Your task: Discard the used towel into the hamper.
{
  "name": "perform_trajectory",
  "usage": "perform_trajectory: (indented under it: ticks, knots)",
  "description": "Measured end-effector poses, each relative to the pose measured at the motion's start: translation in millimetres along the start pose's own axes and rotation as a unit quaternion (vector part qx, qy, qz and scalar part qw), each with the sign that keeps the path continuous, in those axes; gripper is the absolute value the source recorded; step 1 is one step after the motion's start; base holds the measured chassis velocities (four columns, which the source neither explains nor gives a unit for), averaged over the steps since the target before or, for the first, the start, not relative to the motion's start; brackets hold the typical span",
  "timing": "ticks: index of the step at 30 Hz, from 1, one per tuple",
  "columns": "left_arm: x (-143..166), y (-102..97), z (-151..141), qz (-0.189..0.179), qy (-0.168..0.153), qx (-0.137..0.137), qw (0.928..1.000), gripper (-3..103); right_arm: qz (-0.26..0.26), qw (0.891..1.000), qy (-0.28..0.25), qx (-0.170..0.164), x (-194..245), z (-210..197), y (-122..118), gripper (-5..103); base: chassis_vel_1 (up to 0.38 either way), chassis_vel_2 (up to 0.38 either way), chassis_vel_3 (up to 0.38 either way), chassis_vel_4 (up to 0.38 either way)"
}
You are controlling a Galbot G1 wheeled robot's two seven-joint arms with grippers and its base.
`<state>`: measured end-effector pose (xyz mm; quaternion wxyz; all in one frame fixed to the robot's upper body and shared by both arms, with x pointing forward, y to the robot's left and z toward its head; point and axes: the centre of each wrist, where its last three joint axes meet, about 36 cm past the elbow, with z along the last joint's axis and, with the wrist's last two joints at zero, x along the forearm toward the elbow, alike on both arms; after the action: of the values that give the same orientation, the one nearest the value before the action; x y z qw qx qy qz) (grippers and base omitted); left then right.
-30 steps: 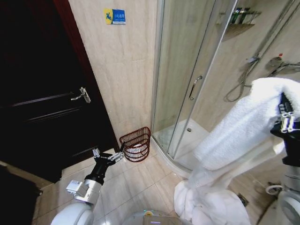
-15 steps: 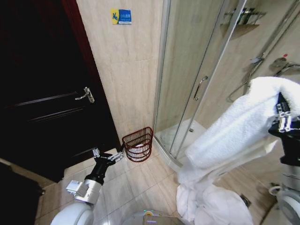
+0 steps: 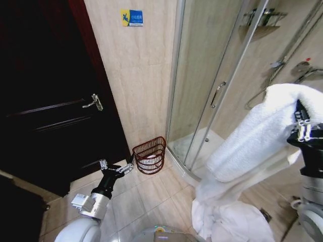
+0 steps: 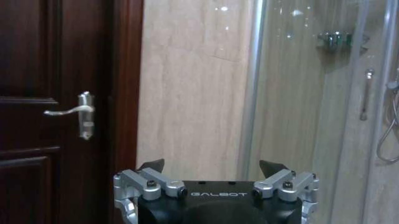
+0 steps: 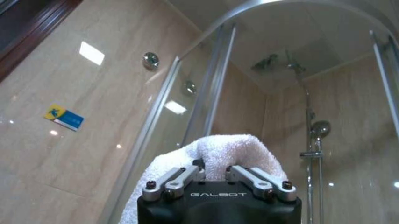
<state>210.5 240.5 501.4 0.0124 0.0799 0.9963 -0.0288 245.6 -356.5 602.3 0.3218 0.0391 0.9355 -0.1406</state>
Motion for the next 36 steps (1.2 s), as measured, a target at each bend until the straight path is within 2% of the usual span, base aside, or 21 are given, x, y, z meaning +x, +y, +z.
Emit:
perform_trajectory:
  ticks: [13,22,26,30,36]
  knots:
    - [0,0.1,0,0.000,0.000,0.000,1.0000,99,-0.003,1.000,-0.007,-0.011,0,0,0,10,0.174,0.189,-0.172,-0.181]
    - [0,0.0,0,0.000,0.000,0.000,1.0000,99,-0.017,1.000,-0.014,-0.022,-6,-2,0,10,-0.034,-0.026,0.051,0.051]
    - [0,0.0,0,0.000,0.000,0.000,1.0000,99,-0.044,0.998,-0.016,-0.050,-12,-3,0,10,0.020,0.019,0.039,0.037]
    - [0,0.0,0,0.000,0.000,0.000,1.0000,99,-0.060,0.996,-0.023,-0.063,-18,-5,0,10,0.078,0.078,0.034,0.044]
    - [0,0.0,0,0.000,0.000,0.000,1.0000,99,-0.079,0.994,-0.041,-0.067,-32,-12,-2,10,0.091,0.090,0.074,0.075]
